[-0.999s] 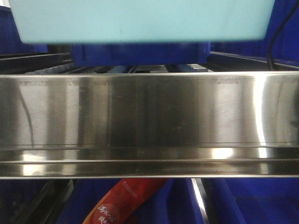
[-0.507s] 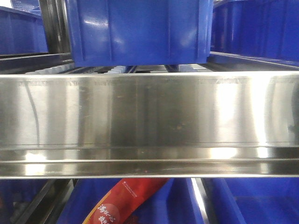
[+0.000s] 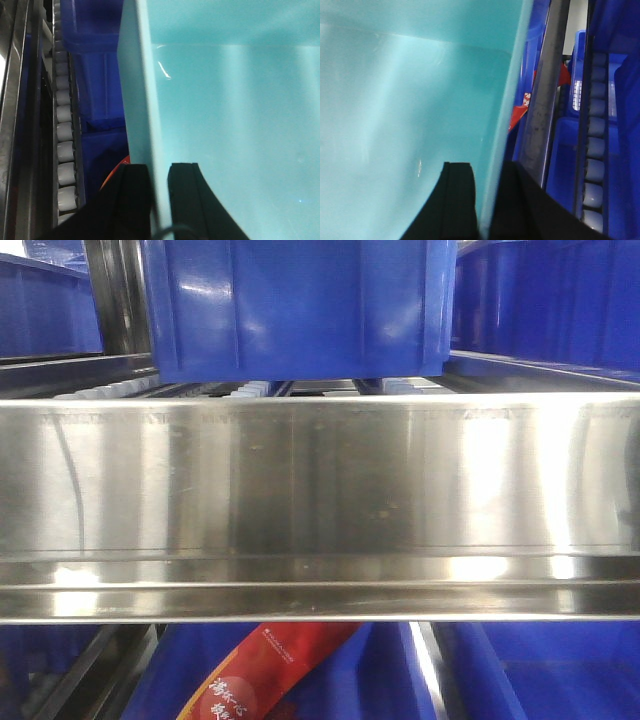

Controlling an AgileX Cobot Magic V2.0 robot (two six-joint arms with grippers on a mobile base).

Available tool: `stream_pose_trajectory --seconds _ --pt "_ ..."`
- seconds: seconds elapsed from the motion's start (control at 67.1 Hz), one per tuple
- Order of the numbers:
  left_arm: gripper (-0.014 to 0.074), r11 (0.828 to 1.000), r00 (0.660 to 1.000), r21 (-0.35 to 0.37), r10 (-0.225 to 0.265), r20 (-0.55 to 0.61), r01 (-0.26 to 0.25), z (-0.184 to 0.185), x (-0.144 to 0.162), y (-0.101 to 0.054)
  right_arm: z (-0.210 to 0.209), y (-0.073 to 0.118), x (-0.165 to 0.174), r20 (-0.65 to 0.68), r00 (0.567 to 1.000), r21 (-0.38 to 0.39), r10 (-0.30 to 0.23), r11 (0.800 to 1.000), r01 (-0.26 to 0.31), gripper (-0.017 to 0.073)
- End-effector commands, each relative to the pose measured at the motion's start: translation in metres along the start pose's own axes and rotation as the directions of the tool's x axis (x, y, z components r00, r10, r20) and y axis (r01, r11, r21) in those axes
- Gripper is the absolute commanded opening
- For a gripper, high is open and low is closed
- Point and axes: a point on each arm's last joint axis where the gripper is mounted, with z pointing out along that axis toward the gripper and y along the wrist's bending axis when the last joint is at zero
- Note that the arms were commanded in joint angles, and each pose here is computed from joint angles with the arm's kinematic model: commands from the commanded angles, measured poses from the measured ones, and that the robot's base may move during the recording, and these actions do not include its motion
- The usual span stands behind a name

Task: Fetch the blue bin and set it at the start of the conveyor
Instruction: 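Pull the held teal bin back away from the shelf with both grippers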

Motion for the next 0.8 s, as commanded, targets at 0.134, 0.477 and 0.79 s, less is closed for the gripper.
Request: stream_pose_trajectory --seconds 0.134,0.477,0.79 --pt "-0.0111 1.0 0.998 -0.001 0.02 0.063 -0.02 -0.007 -0.0058 -0.0001 -0.0065 -0.0044 -0.0078 0.085 0.995 0.042 -0.045 0.998 0.041 -0.0152" --pt "-0.0111 1.0 0.998 -0.001 0.02 0.063 -0.02 -0.007 -0.0058 -0.0001 -0.0065 -0.0043 -0.0083 0.091 0.995 0.041 -0.045 0.998 0.041 -0.0152" --pt "-0.0111 1.0 0.998 -0.001 0.02 0.063 -0.02 -0.007 -0.0058 -0.0001 -0.0065 -0.0043 -0.0083 0.091 0.995 0.041 -0.045 0.998 0.041 -0.0152"
